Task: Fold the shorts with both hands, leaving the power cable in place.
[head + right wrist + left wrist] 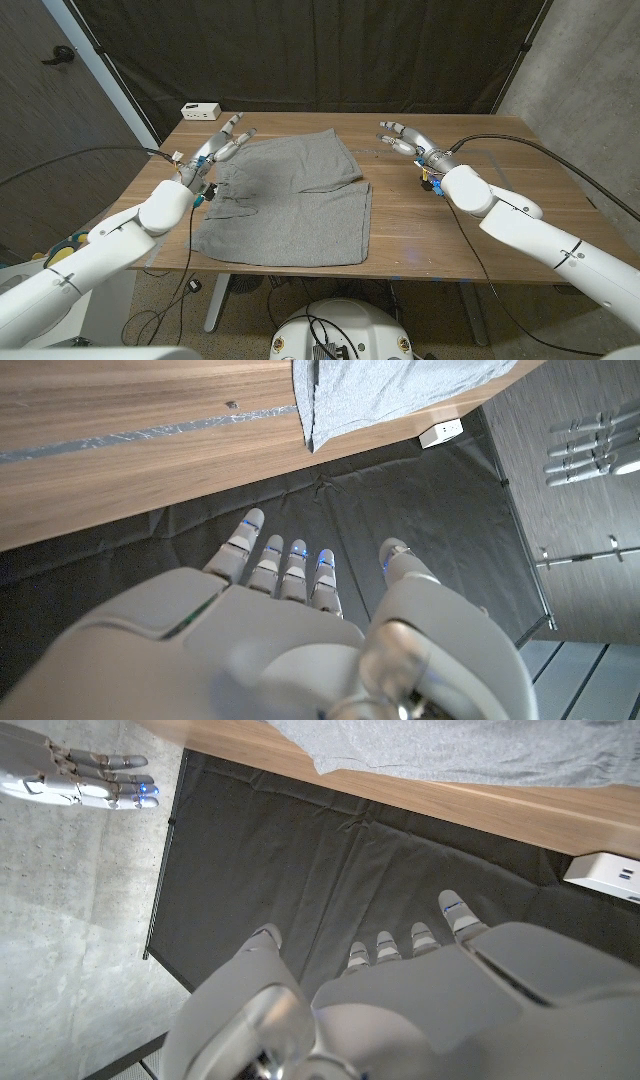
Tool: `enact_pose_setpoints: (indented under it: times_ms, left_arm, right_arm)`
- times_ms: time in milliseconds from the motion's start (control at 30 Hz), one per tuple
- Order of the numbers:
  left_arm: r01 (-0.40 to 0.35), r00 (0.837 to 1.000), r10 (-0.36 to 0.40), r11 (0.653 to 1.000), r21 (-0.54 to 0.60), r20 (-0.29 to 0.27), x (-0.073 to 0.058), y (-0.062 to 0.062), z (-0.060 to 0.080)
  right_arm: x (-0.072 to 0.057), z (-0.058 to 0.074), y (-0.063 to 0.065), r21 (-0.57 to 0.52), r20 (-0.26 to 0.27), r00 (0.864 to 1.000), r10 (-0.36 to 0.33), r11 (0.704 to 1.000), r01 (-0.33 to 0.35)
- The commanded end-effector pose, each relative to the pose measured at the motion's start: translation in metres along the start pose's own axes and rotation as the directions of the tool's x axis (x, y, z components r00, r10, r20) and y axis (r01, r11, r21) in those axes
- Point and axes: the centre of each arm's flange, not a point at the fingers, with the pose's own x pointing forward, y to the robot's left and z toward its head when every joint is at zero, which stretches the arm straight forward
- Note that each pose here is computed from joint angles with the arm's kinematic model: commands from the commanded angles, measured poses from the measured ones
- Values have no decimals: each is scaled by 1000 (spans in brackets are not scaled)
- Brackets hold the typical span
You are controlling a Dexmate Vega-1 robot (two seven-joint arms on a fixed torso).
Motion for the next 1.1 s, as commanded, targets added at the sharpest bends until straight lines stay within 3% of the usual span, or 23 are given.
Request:
enact_pose_setpoints:
  times_ms: [33, 300, 700, 1100]
  left_arm:
    - [0, 1000, 2, 994, 107, -22, -26, 15, 3]
    - [3, 999, 5, 988, 151, -48, -45, 23, 3]
    - [31, 996, -15, 980, 197, -86, -72, 27, 5]
    - [84, 990, -54, 969, 232, -131, -88, 17, 5]
  right_arm:
    - [-17, 28, 9, -104, 28, 999, 38, 994, -35]
    - [-25, 43, 15, -175, 26, 998, 62, 983, -57]
    - [-40, 61, 28, -255, 35, 995, 95, 963, -83]
    - [-50, 70, 40, -280, 33, 990, 136, 952, -122]
